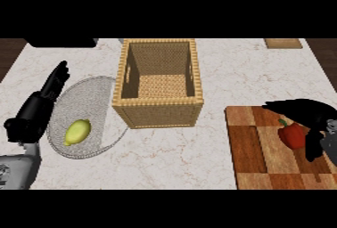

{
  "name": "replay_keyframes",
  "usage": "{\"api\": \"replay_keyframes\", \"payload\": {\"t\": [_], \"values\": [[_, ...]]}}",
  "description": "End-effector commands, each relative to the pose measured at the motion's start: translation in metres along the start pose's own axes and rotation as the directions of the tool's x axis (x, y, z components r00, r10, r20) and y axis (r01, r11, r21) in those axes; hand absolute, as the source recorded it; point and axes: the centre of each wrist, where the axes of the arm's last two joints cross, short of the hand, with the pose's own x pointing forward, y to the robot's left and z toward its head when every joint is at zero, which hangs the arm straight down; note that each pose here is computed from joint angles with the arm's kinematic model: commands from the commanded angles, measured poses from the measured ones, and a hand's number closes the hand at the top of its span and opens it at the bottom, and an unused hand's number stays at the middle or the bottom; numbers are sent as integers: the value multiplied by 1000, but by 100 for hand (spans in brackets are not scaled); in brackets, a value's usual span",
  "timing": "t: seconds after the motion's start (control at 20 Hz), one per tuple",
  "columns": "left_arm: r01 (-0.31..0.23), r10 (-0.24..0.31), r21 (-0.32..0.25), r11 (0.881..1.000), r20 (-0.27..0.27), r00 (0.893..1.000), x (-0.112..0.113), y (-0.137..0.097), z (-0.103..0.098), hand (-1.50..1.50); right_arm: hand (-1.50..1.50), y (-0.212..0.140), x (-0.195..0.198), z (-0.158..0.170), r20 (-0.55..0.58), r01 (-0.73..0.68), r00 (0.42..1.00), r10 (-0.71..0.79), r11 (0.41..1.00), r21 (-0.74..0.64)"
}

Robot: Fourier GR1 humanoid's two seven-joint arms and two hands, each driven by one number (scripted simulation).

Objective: Pick the bell pepper from the cutting board and place it in the basket

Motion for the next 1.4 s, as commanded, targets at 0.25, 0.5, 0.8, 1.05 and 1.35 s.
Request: {"api": "replay_keyframes", "payload": {"t": [0.25, 0.5, 0.8, 1.05, 1.35], "values": [[-5, 5, -21, 1000, -10, 1000, 3, -11, 4, 0, -150, -1, -9, -26, -36, 16, 999, -15, 999, 29], [-16, 16, -11, 1000, -2, 1000, -12, 5, 9, 0, -150, 28, -24, -12, -26, 16, 1000, -16, 1000, 4], [-14, 14, 6, 1000, 1, 1000, -12, 7, -6, 0, 150, 46, -25, -22, -35, 67, 997, -66, 997, 31], [0, 0, -4, 1000, 3, 1000, 16, -17, 2, 0, 150, 42, -32, -38, 5, 6, 1000, -6, 1000, 3], [-20, 21, -14, 1000, 7, 1000, 3, 9, 4, 0, 150, 34, -15, -62, -1, -10, 1000, 10, 996, -86]]}}
